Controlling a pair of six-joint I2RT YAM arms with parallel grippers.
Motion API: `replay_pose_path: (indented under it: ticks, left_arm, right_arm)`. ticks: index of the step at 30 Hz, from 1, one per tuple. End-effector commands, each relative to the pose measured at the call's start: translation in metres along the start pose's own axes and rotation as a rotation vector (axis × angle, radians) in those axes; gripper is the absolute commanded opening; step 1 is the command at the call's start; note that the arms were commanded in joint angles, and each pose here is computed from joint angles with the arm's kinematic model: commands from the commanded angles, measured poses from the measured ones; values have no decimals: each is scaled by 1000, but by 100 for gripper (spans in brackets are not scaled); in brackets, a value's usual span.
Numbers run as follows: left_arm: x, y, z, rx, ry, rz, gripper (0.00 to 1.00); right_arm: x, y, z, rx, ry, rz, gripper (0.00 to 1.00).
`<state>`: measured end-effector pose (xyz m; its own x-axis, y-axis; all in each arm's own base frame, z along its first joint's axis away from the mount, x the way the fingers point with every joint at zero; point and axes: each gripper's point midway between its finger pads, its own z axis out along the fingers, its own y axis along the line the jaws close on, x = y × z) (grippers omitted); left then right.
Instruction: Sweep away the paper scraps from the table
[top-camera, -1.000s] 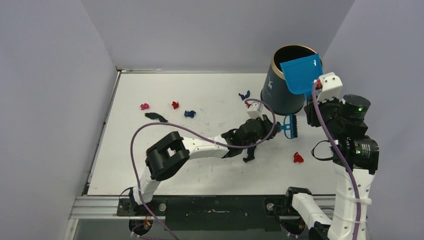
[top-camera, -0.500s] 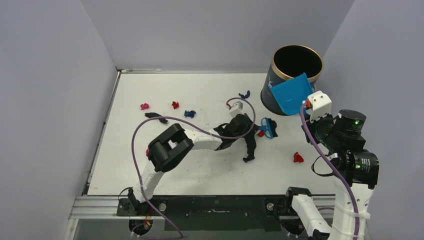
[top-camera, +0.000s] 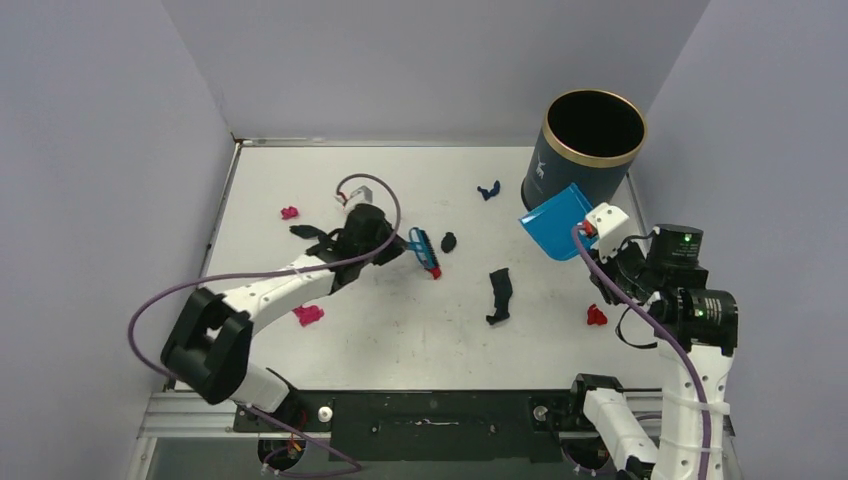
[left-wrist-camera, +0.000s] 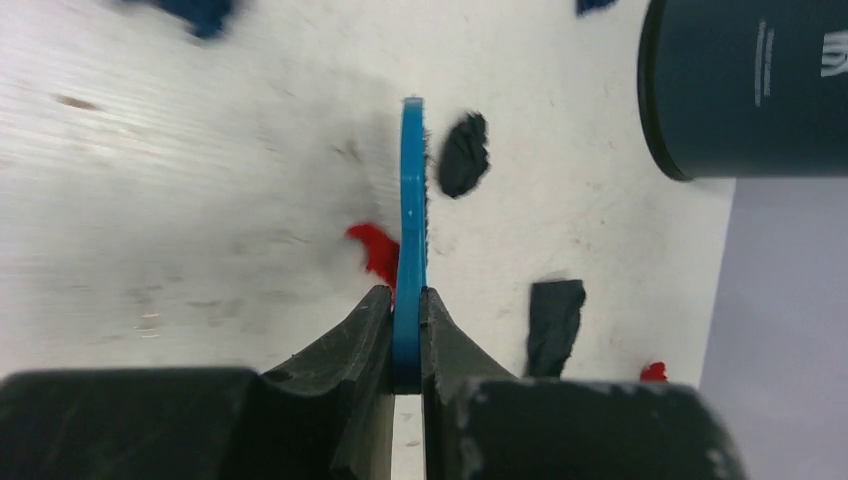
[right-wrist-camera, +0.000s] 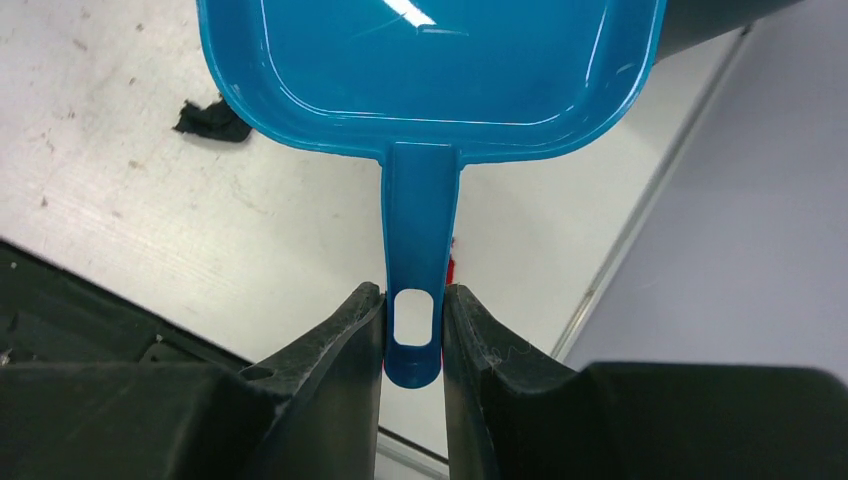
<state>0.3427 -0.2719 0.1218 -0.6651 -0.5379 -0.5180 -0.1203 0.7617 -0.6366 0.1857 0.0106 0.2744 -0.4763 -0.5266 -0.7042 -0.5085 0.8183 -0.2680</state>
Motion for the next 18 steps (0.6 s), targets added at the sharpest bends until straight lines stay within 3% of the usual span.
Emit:
replay_pose_path:
  ticks: [1,5,8,12,18]
  left_arm:
    - [-63,17,-65,-6,-62,166,0]
    - [-94,-3,-118,9,-124,368,0]
    - [-80,-24,-130,81,-1,497,0]
    - [-60,-33,-126,41,172,647,0]
    - [-37,-65,-108,41,309,720,0]
  right_arm:
    - [20,19,19,-164,75,-71,5]
    - [43,22,25,-210,161,-152,5]
    - [61,20,24,-226,246,-209,5]
    - [89,9,26,-202,384,-281,5]
    - [147,9,30,-262,615,-395,5]
